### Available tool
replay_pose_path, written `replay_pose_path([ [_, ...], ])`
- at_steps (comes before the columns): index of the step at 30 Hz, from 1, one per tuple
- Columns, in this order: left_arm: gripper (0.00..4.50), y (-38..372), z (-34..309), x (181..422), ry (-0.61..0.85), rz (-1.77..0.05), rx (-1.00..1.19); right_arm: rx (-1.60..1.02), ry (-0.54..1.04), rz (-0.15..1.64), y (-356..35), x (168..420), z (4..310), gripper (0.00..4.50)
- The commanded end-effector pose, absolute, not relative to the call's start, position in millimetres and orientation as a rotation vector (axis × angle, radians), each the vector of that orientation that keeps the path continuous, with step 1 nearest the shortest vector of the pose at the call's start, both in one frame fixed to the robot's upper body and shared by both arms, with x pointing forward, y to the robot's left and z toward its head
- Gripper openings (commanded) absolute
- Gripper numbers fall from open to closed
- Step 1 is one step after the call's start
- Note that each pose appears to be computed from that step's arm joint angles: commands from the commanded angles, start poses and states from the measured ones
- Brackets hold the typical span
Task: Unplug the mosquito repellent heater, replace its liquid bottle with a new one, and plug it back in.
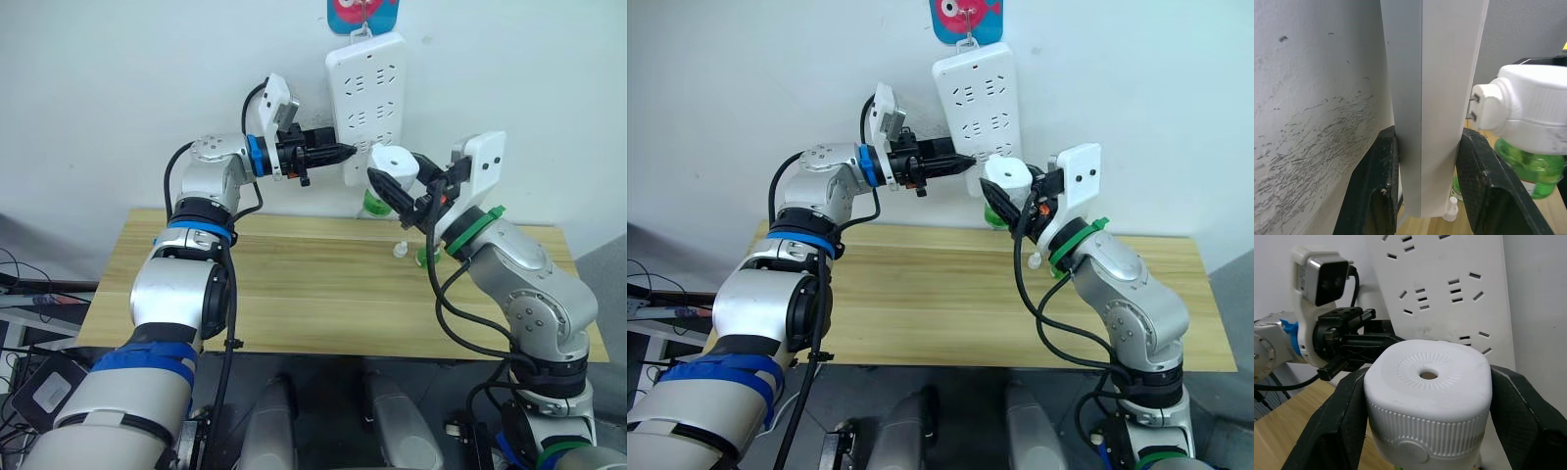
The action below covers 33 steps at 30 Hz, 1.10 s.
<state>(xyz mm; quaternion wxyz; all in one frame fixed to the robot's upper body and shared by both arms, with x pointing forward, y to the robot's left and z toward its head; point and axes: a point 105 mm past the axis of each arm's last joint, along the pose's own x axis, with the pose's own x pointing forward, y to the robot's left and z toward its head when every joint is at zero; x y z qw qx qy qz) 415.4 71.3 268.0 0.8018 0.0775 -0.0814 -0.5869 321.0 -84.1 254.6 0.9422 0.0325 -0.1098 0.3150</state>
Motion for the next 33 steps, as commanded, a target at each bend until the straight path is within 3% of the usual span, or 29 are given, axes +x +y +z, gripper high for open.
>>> replay_pose_path([
  [1,1.28,74,280,412,-0.225,-1.265,0.188,0.057,-0.304,0.639,-88,315,272,3.12],
  [20,1.28,73,278,411,-0.222,-1.266,0.199,0.032,-0.320,0.627,-95,322,279,3.12],
  [33,1.28,76,278,412,-0.221,-1.257,0.201,0.045,-0.361,0.661,-86,315,290,3.12],
])
